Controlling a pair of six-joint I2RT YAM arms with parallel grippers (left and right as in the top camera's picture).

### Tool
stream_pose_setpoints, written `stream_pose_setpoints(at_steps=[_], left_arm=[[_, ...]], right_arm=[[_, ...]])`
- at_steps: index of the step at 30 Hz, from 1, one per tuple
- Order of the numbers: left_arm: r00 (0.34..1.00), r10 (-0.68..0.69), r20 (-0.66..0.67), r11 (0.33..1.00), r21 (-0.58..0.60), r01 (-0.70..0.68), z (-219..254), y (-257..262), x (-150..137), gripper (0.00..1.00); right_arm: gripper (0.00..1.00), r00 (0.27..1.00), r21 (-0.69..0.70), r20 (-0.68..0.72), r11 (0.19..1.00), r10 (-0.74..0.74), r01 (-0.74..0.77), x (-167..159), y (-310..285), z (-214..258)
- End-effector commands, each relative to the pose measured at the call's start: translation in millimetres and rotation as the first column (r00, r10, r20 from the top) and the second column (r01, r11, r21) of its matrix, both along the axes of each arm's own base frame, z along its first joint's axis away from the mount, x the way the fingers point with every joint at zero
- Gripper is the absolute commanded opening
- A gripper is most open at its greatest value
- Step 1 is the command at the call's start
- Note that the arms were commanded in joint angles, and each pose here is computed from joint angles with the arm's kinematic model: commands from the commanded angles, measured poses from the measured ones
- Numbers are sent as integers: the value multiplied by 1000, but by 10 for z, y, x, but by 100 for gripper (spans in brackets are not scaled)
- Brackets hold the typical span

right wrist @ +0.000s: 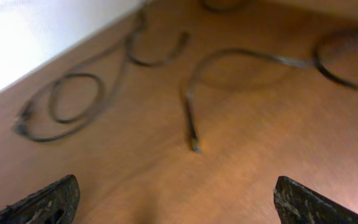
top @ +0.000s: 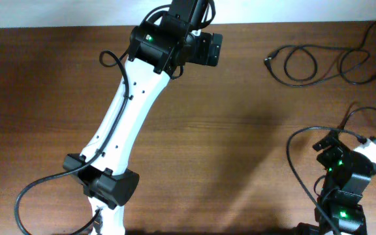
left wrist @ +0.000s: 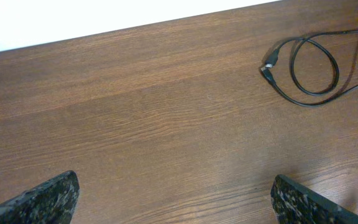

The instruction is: Untangle cables

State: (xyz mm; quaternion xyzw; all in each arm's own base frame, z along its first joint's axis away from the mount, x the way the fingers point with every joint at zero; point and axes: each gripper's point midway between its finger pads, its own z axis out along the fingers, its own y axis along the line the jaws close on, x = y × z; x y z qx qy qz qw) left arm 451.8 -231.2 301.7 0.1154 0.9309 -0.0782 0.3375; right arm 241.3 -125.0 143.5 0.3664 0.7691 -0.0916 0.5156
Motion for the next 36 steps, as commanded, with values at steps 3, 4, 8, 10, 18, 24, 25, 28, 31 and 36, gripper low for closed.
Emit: stream_pose_setpoints(at_steps=[3,4,8,10,18,24,25,28,31,36], left_arm=[[1000,-13,-20,1000,13,13,-74,13,4,99],[1000,-13,-22,1000,15,13,-78,16,-1,99],[1000,-13,-26,1000,17,13,-85,20,-9,99],[1000,-13,-26,1000,17,13,-85,20,-9,99],[999,-13,-29,1000,17,14,-89,18,-15,99],[1000,-15,-26,1000,16,15,-83,10,-14,99],[1000,-15,-25,1000,16,16,-82,8,-15,99],[1000,-15,-25,1000,16,15,-82,7,-14,99],[1000,-15,-26,1000,16,16,-84,7,-14,99],[1000,-15,-26,1000,16,16,-84,7,-14,99]], right_arm=[[99,991,166,13,977,-134,130,-211,-171,-362],[99,991,165,11,977,-136,133,-218,-171,-385],[99,988,114,12,982,-155,153,-209,-176,-341],[99,990,100,0,985,-142,141,-193,-126,-349],[99,997,93,-66,994,-41,47,-138,138,-466],[99,998,94,-67,995,-19,26,-116,189,-468],[99,998,94,-67,995,-19,26,-116,189,-468],[99,998,94,-67,995,-19,26,-116,189,-468],[99,998,94,-67,995,-19,26,-116,189,-468],[99,998,94,-67,995,-19,26,-116,189,-468]])
